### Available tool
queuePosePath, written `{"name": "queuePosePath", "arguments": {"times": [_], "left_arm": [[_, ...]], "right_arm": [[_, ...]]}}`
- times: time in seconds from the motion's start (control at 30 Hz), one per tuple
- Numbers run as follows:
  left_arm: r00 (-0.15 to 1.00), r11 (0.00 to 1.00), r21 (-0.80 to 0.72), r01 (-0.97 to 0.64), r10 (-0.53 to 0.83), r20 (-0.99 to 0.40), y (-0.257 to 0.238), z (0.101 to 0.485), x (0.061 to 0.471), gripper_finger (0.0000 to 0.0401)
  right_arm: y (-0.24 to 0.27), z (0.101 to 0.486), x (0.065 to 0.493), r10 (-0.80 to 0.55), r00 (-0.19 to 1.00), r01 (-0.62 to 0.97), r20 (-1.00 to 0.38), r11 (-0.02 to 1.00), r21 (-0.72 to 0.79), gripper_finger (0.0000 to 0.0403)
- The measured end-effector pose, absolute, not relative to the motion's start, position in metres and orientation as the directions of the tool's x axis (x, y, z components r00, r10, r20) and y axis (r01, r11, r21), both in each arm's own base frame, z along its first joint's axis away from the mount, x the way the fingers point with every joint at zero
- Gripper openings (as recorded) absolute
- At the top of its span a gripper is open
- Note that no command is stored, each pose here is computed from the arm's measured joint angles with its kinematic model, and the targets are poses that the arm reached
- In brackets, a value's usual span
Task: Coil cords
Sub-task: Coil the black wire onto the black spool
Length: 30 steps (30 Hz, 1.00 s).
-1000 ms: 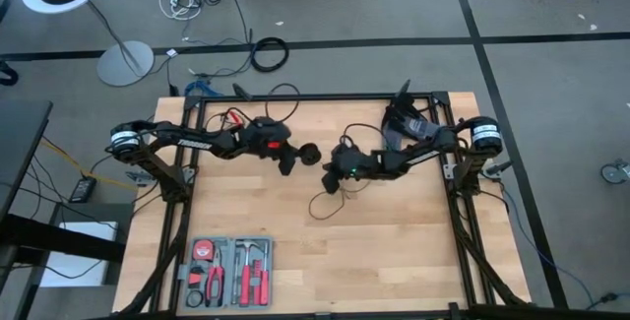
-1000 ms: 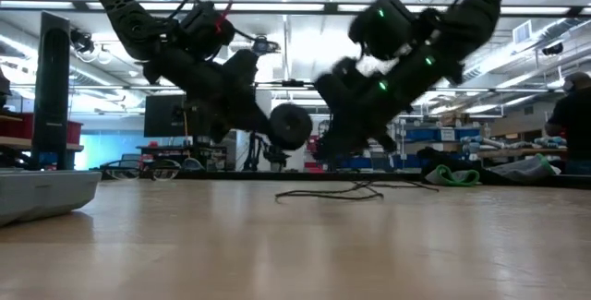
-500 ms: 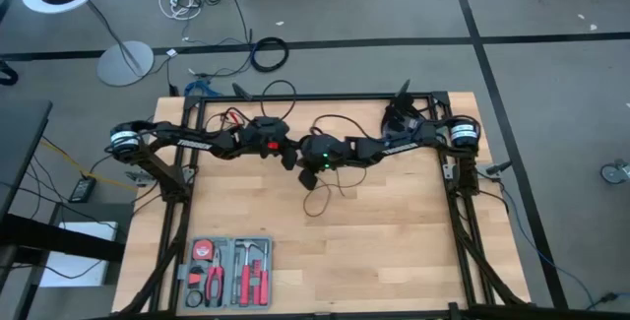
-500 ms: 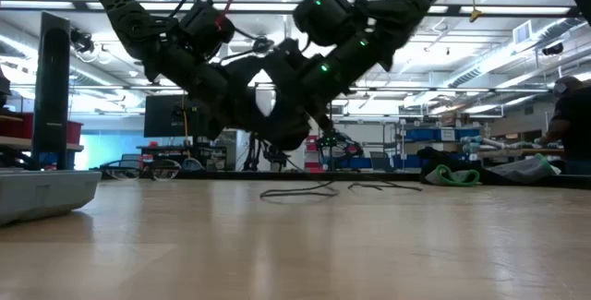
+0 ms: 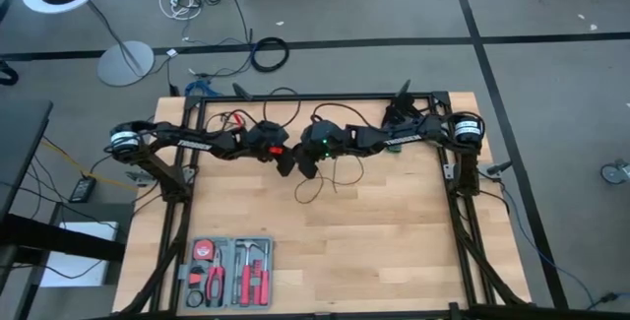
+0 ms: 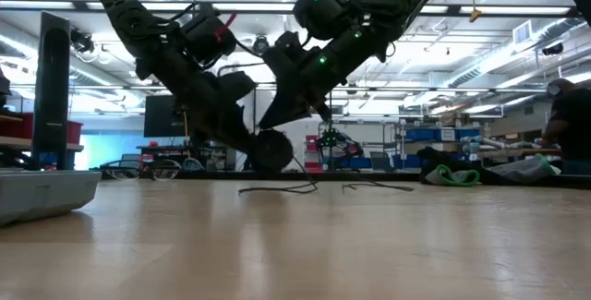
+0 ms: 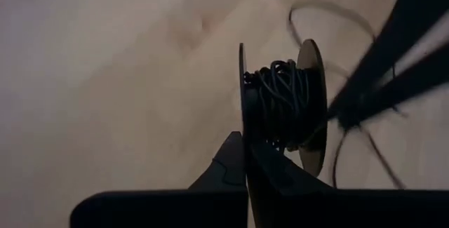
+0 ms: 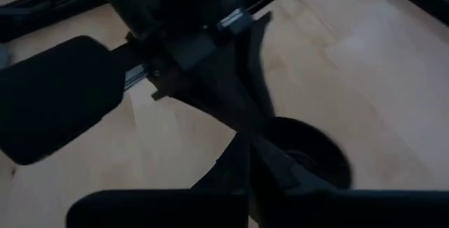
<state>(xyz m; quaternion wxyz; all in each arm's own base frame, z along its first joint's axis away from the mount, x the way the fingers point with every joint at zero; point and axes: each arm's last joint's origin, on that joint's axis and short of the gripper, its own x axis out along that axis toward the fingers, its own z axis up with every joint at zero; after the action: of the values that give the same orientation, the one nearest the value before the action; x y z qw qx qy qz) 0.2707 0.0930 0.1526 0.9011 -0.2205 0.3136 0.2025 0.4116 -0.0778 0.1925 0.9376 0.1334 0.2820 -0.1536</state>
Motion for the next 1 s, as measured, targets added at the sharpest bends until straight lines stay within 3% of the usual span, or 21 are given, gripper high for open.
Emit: {"name": "queuePosePath", "arguments": {"times": [0.47, 0.77, 1.0], "left_arm": [[0.617, 0.833, -0.229, -0.503, 0.160, -0.771, 0.086, 0.141, 0.260, 0.0000], [0.594, 0.846, -0.211, -0.490, 0.147, -0.791, 0.079, 0.138, 0.260, 0.0000], [0.592, 0.851, -0.203, -0.483, 0.147, -0.793, 0.079, 0.138, 0.260, 0.0000]], "right_arm": [[-0.080, 0.180, 0.397, -0.233, 0.662, 0.473, -0.712, 0.867, 0.156, 0.0002], [-0.072, 0.142, 0.373, -0.222, 0.619, 0.525, -0.753, 0.830, 0.186, 0.0003], [-0.044, 0.144, 0.355, -0.173, 0.701, 0.490, -0.691, 0.821, 0.292, 0.0005]]}}
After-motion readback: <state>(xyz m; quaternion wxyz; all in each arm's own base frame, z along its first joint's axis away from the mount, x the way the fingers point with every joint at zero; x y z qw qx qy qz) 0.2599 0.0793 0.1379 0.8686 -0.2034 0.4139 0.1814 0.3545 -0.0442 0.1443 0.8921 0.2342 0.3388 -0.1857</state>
